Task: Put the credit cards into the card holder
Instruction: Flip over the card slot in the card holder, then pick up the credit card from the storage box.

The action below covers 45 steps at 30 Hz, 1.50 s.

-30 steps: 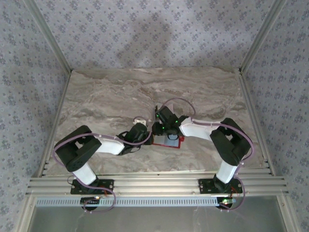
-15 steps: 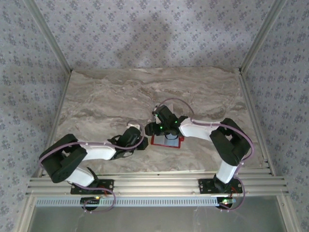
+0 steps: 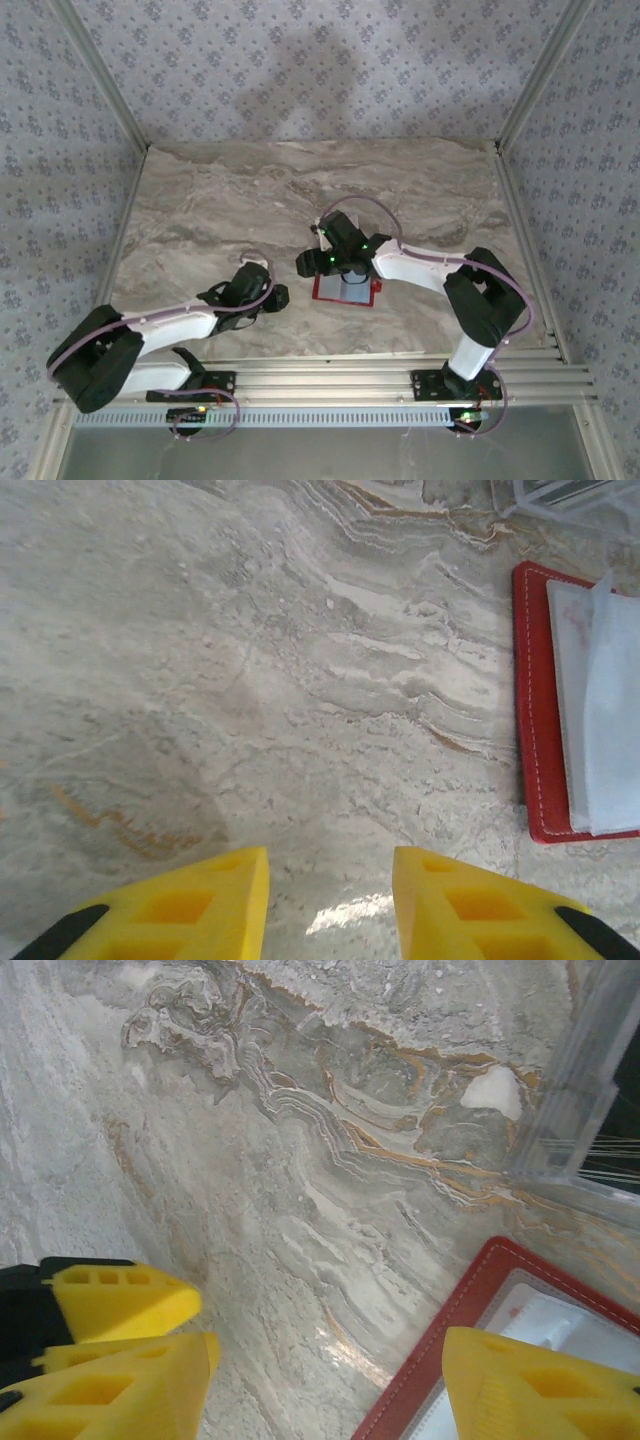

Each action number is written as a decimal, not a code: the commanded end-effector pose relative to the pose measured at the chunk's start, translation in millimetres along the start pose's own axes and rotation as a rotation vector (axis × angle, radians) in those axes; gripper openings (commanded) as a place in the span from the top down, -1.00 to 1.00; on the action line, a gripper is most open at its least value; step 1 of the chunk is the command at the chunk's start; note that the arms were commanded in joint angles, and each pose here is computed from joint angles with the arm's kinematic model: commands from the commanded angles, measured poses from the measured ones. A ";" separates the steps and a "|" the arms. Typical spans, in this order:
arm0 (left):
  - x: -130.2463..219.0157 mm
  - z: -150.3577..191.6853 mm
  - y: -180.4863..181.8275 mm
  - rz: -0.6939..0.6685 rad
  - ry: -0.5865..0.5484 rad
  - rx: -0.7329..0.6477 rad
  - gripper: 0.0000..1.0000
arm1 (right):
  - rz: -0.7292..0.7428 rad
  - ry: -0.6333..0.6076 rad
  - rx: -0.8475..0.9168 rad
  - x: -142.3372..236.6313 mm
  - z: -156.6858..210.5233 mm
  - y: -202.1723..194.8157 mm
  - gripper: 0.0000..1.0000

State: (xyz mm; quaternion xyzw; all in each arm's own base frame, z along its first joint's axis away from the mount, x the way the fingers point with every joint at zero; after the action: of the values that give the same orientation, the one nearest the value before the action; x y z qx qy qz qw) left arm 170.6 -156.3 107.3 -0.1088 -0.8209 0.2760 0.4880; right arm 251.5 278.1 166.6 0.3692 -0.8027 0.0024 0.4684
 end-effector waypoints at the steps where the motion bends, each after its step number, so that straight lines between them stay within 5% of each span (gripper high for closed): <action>1: 11.1 -2.0 2.1 0.010 0.013 -0.011 0.23 | 0.084 -0.032 0.016 24.5 -11.7 -5.4 -0.28; 12: 27.8 -30.1 -38.3 0.153 -0.031 -0.028 0.04 | 0.385 -0.080 -0.152 80.8 -20.2 -67.6 -0.04; 25: -18.1 -81.9 -82.3 0.213 0.018 -0.017 -0.01 | 0.329 -0.071 -0.156 62.7 -38.2 -101.0 0.00; 36: -73.2 -100.0 -74.2 0.217 0.086 -0.004 0.05 | 0.362 -0.041 -0.147 46.7 -51.0 -106.2 0.18; 45: -85.4 -99.7 -69.6 0.244 0.104 -0.019 0.06 | 0.378 -0.024 -0.135 37.7 -56.0 -104.5 0.23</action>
State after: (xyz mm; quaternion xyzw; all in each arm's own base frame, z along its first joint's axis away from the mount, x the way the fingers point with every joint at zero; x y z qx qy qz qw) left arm 296.3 -211.5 113.2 -0.1962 -0.7745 0.3191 0.5097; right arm 342.4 196.7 192.2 0.1873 -0.8634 0.0131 0.4683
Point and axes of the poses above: each hand's point on the last joint's axis, 136 mm out from that joint toward the fingers, its own x axis back along the fingers, its own y axis along the line the jaws close on, z = x × y, the point moved 10 cm from there along x, back along the fingers, and after that the axes turned 13 degrees about x, right-handed, at the moved point
